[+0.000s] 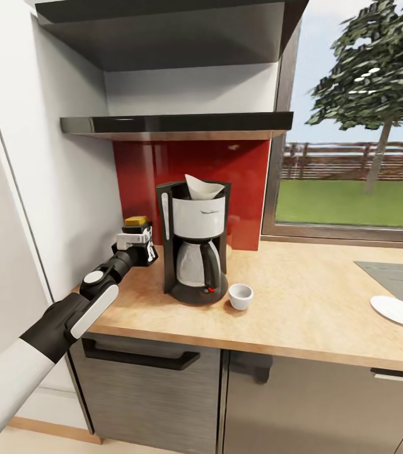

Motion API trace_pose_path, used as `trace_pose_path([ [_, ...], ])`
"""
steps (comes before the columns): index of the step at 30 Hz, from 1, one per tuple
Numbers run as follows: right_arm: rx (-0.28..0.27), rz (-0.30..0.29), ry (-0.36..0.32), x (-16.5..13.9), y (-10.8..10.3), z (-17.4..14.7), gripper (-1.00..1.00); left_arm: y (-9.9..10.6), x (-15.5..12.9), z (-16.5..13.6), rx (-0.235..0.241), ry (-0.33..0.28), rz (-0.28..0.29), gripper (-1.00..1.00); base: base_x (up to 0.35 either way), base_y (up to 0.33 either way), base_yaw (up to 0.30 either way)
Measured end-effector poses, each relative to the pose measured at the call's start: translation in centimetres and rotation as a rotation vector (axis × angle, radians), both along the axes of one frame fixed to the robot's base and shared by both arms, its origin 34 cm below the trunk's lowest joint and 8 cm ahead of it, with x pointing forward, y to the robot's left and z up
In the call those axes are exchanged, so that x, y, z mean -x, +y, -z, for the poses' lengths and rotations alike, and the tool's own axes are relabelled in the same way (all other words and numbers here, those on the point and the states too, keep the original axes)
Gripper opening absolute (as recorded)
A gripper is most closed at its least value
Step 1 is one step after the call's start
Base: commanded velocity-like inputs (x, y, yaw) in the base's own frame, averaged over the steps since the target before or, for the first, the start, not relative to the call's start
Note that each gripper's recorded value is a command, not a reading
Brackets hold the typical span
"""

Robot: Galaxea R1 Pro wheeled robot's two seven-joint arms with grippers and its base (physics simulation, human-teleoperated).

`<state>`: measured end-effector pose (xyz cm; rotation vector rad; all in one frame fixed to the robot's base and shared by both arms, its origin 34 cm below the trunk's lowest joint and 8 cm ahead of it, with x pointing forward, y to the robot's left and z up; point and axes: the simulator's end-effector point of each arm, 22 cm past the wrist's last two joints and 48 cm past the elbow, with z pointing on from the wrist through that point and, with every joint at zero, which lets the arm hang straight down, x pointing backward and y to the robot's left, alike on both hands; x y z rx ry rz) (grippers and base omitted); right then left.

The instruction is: Set up a coffee station on the kitchen countertop: keep the coffee maker on the countertop, move the bottle of coffee from the kitchen shelf to the counter next to the coffee maker, place a paper coffee filter on top of the coffee maker, put the saucer next to the coffee maker with the coffee cup on the saucer, and place the electric kettle next to the coffee maker.

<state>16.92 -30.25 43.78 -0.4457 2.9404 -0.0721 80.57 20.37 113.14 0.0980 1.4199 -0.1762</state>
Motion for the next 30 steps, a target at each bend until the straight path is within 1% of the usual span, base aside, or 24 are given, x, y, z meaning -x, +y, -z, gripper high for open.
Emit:
trace_pose_path([
  [10,0.0,-0.001,0.0,0.0,0.0,0.0,1.0,0.2,0.0,0.0,0.0,0.001,-0.004,-1.0,0.0,-0.001,0.0],
  [30,0.0,-0.001,0.0,0.2,0.0,3.0,1.0,0.2,0.1,3.0,0.0,0.002,-0.005,-1.0,0.0,0.0,0.0],
])
